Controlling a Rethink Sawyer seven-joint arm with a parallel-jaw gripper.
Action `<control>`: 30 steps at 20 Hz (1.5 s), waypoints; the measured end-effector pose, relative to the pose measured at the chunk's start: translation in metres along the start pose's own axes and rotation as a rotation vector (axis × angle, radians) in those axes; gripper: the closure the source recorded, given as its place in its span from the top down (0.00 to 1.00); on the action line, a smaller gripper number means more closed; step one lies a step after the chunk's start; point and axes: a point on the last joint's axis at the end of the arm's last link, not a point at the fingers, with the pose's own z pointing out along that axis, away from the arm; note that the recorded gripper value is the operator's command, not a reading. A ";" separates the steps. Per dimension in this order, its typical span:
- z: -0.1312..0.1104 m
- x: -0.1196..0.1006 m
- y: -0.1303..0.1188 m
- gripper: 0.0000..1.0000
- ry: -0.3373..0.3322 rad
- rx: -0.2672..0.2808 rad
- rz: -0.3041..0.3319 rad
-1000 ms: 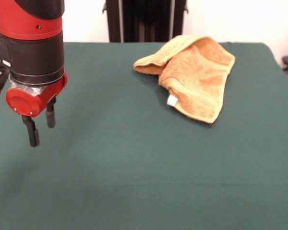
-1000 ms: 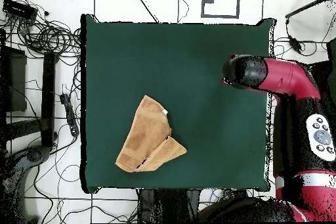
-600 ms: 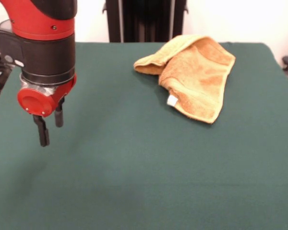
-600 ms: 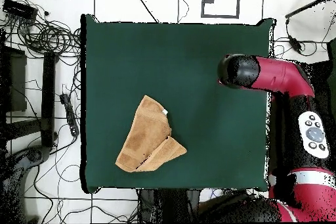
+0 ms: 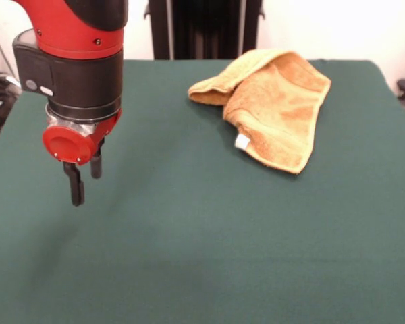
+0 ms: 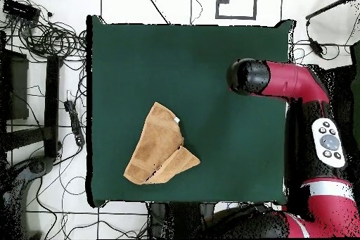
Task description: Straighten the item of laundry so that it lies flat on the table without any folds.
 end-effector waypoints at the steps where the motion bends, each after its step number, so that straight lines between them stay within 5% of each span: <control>1: 0.001 0.001 0.002 1.00 -0.001 -0.002 0.004; 30: -0.006 0.001 0.024 1.00 0.020 0.065 0.024</control>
